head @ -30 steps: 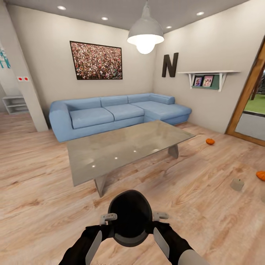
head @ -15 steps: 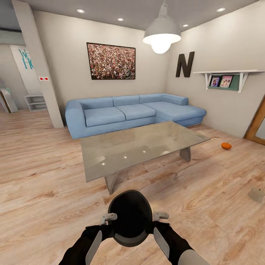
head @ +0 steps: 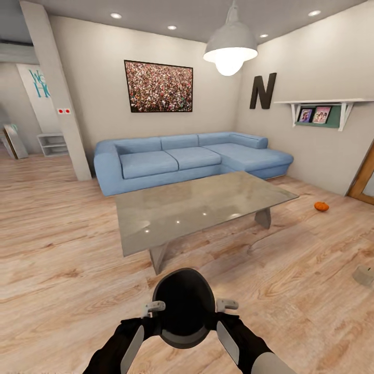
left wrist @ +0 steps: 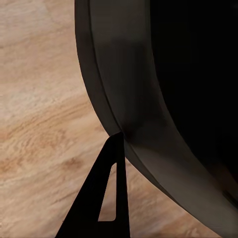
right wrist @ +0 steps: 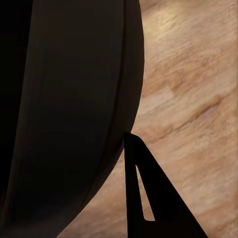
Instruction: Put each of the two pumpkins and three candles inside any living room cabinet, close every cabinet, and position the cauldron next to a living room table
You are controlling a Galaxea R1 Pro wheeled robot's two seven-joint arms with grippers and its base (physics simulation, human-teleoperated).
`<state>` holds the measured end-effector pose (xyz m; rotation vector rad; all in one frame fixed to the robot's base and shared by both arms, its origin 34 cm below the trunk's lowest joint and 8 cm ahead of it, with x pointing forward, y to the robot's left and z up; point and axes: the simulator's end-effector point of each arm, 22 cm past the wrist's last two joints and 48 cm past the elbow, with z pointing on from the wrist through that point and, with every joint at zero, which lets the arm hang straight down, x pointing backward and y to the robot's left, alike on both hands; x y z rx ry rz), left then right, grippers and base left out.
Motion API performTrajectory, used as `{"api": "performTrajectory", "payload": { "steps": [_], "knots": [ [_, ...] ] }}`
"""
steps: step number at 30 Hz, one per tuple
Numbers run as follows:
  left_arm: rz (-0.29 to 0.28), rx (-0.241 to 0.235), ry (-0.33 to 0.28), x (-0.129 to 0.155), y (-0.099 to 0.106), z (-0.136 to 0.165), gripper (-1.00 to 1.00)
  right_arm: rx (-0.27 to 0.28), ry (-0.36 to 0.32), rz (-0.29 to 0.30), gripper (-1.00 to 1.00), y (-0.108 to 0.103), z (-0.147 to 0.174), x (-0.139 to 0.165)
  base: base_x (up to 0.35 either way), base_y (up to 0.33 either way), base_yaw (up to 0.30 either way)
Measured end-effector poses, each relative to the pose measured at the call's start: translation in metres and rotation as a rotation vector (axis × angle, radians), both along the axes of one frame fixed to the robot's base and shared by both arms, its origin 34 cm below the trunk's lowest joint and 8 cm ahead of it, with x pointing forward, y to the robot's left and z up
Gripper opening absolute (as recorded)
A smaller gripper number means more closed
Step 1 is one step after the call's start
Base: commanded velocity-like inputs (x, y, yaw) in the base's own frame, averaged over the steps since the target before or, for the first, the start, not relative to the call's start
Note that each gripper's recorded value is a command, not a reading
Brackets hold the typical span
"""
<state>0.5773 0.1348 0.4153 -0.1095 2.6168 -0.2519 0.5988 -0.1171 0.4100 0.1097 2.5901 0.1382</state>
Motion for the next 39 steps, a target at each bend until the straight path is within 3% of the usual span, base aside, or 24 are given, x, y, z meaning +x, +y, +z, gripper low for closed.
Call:
{"api": "performTrajectory", "payload": {
  "steps": [17,27,39],
  "knots": [
    [-0.001,0.001,-0.001,-0.0001,0.0,0.0,-1.0,0.001,0.0,0.002,-1.0,0.0,-0.0001,0.0,0.0,-0.07,0.265],
    [-0.001,0.001,0.0,-0.0001,0.0,0.0001,-1.0,0.0,0.001,0.001,-1.0,0.0,0.0,-0.0001,0.017,-0.177,0.024],
    [-0.001,0.001,-0.001,0.0002,0.0001,0.0006,-1.0,0.001,-0.001,0.0,-1.0,0.0001,0.0003,0.0001,0.198,-0.031,0.019]
  ]
}}
